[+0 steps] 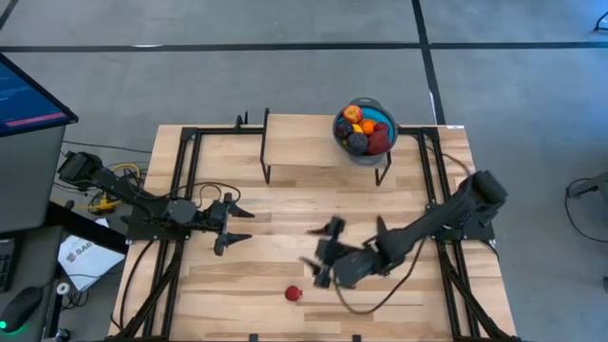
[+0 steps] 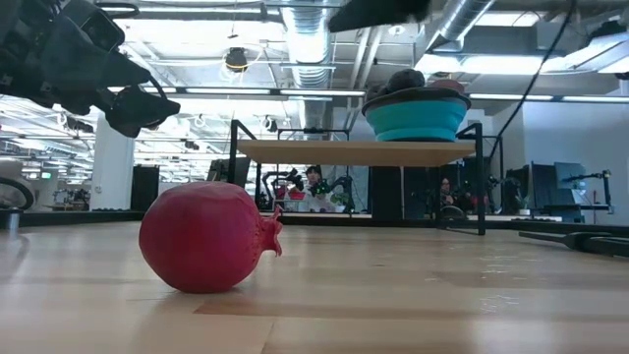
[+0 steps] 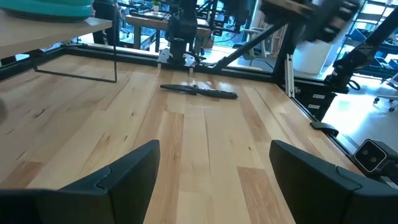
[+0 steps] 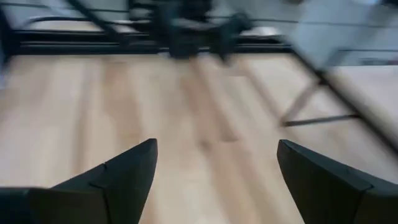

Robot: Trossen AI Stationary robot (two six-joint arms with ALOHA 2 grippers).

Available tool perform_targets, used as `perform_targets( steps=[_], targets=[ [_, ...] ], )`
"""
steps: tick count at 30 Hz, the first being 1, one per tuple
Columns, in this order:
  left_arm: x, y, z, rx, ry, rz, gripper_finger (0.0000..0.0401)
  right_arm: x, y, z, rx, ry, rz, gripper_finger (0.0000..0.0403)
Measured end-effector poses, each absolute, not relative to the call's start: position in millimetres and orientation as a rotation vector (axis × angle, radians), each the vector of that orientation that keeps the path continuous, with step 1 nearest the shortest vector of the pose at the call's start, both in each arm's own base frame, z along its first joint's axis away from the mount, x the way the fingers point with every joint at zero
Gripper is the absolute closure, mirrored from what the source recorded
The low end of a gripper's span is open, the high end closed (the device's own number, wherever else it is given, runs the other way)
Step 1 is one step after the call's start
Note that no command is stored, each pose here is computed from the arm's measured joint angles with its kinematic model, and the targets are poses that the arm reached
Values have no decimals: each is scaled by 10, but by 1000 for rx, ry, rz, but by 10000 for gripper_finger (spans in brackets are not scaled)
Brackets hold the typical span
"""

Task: Pick & Place Fruit
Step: Put the pomegranate into the strainer bowl

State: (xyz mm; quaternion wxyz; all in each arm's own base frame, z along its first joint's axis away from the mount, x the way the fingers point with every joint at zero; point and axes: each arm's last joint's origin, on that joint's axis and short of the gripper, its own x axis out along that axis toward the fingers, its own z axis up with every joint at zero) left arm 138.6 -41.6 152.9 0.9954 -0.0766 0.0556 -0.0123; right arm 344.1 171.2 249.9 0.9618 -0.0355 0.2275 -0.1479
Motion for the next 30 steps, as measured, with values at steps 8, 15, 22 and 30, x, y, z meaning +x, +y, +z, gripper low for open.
perform_targets(
  steps=[8, 15, 22, 30],
  targets=[
    [1387, -414, 1534, -155, 106, -20, 105, 3933, 2020, 2271, 48, 608, 60, 79],
    [1387, -411, 1536, -155, 103, -11, 105, 4288, 1978, 1981, -54, 844, 200, 79],
    [1387, -411, 1537, -155, 102, -10, 105, 4584, 1866, 1844, -82, 947, 311, 79],
    [1387, -411, 1536, -155, 103, -10, 105, 4681, 1814, 1891, -88, 988, 284, 79]
  ],
)
